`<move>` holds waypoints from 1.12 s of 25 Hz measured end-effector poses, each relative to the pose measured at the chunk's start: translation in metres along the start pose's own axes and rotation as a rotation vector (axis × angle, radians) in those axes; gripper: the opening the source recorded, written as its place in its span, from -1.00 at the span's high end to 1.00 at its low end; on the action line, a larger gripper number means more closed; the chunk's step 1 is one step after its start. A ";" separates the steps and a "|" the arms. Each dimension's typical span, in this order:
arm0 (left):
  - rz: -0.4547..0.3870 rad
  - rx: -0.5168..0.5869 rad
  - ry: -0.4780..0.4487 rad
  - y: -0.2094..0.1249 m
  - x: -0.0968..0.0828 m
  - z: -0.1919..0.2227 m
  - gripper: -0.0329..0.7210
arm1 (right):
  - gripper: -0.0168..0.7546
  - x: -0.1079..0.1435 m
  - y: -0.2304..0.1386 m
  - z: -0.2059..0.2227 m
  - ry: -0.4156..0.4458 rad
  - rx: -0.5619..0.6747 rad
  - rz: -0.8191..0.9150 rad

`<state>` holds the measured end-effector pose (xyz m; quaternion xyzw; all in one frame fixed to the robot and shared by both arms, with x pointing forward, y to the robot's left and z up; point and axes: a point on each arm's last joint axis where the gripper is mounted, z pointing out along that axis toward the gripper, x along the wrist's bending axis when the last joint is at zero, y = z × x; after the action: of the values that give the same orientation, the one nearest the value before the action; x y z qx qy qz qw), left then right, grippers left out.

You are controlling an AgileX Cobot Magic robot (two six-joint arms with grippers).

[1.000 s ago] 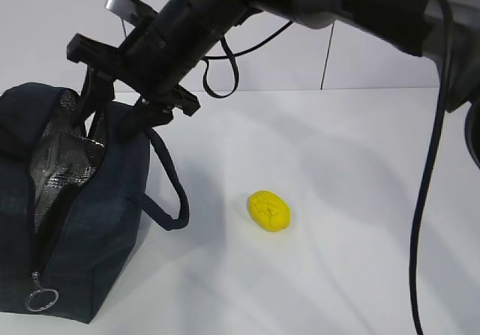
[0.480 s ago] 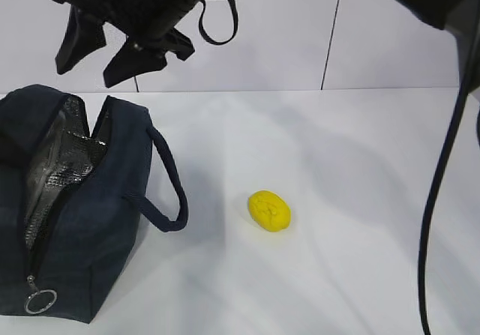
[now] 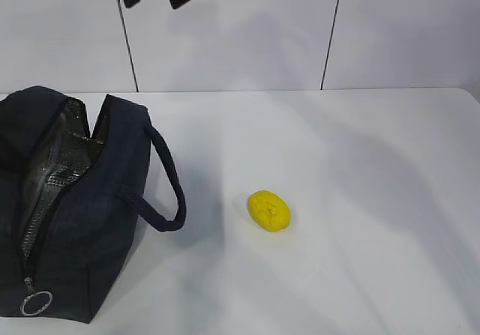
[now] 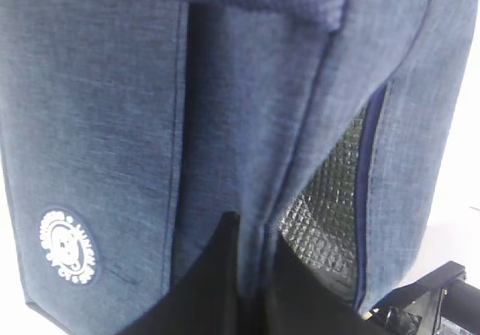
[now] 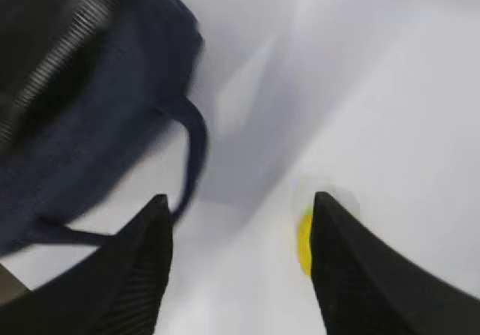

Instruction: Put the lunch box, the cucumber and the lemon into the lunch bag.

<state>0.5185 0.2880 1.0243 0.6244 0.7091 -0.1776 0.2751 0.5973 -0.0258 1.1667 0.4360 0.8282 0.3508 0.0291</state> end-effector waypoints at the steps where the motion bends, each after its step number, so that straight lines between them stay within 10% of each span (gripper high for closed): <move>1: 0.000 0.002 0.000 0.000 0.000 0.000 0.92 | -0.14 -0.002 -0.004 0.001 -0.020 0.019 -0.001; 13: 0.006 0.023 0.008 -0.002 0.001 0.000 0.92 | -0.14 -0.036 -0.070 0.043 -0.206 0.335 -0.046; 28: 0.012 0.029 0.021 -0.003 0.002 0.000 0.92 | -0.21 -0.057 -0.094 0.057 -0.357 0.442 -0.086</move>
<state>0.5158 0.2891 1.0229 0.6347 0.7054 -0.1797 0.2594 0.5870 -0.0711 1.0524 0.4512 0.8841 0.0778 0.0934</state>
